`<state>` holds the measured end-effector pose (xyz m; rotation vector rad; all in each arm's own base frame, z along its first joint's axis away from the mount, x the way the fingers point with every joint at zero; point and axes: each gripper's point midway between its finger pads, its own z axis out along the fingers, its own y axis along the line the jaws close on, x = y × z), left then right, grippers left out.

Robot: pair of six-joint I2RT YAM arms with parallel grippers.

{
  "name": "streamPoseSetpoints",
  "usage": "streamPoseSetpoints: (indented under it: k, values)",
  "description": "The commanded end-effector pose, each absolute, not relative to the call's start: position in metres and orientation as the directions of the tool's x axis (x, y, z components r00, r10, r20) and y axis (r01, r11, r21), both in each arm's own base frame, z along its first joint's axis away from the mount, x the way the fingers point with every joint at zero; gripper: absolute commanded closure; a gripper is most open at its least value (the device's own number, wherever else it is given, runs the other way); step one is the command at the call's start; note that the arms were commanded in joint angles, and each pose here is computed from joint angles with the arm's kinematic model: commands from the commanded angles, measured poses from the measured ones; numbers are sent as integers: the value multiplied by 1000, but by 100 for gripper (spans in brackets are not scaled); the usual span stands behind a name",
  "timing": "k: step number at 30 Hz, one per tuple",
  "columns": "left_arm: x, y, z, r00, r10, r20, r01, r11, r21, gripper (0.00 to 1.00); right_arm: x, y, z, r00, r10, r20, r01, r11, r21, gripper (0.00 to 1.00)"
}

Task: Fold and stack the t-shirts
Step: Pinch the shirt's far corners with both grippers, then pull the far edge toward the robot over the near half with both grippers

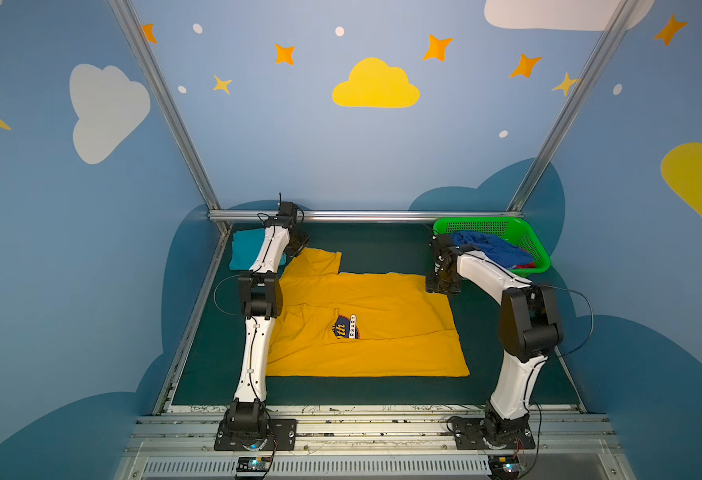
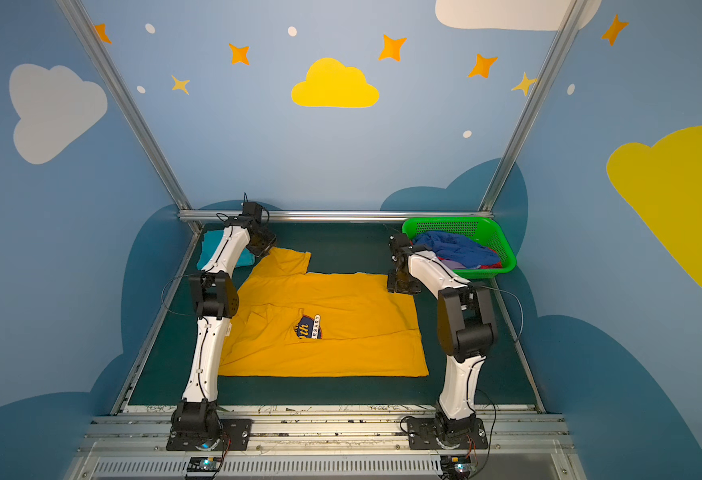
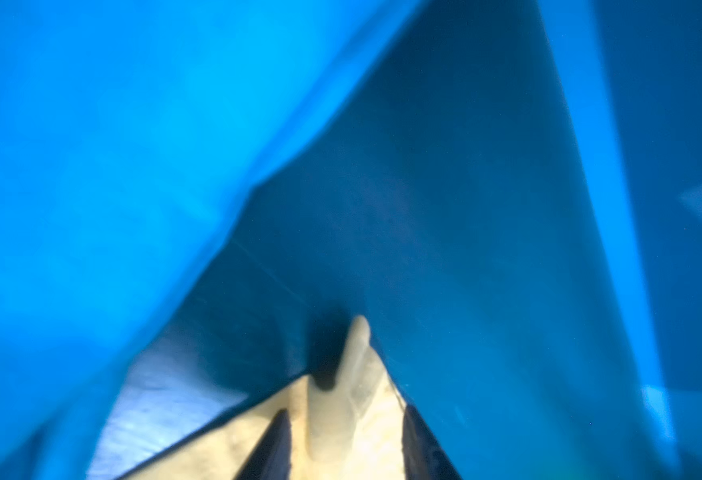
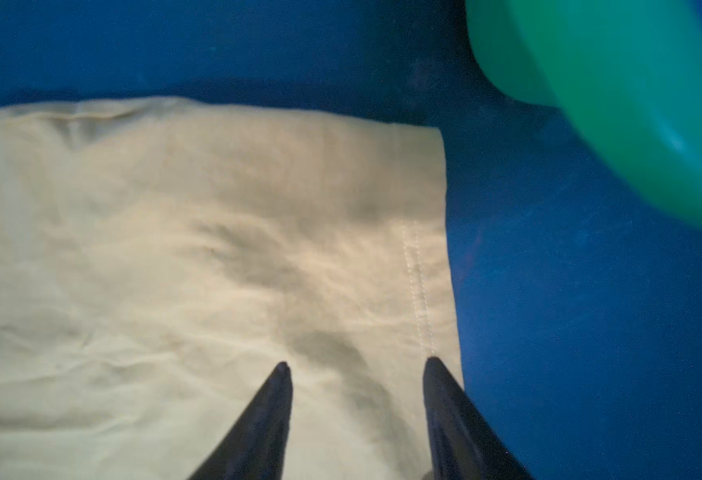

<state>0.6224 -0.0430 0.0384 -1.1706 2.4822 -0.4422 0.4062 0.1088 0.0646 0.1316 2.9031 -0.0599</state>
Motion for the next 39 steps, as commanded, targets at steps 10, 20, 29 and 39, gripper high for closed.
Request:
streamPoseSetpoints:
  k: [10,20,29,39]
  values:
    - [615,-40,65,-602,-767,-222,-656,634,-409,96,460,99,52,-955,161,-249,192,976,-106,37]
    - [588,-25,123,-586,-761,-278,-651,647,-398,96,473,113,25,-956,179,-233,201,977,-77,38]
    - [567,-21,154,-591,-753,-288,-634,655,-411,96,475,135,8,-956,200,-216,195,980,43,88]
    - [534,-14,168,-584,-758,-292,-642,651,-406,96,461,118,68,-893,243,-378,234,970,71,100]
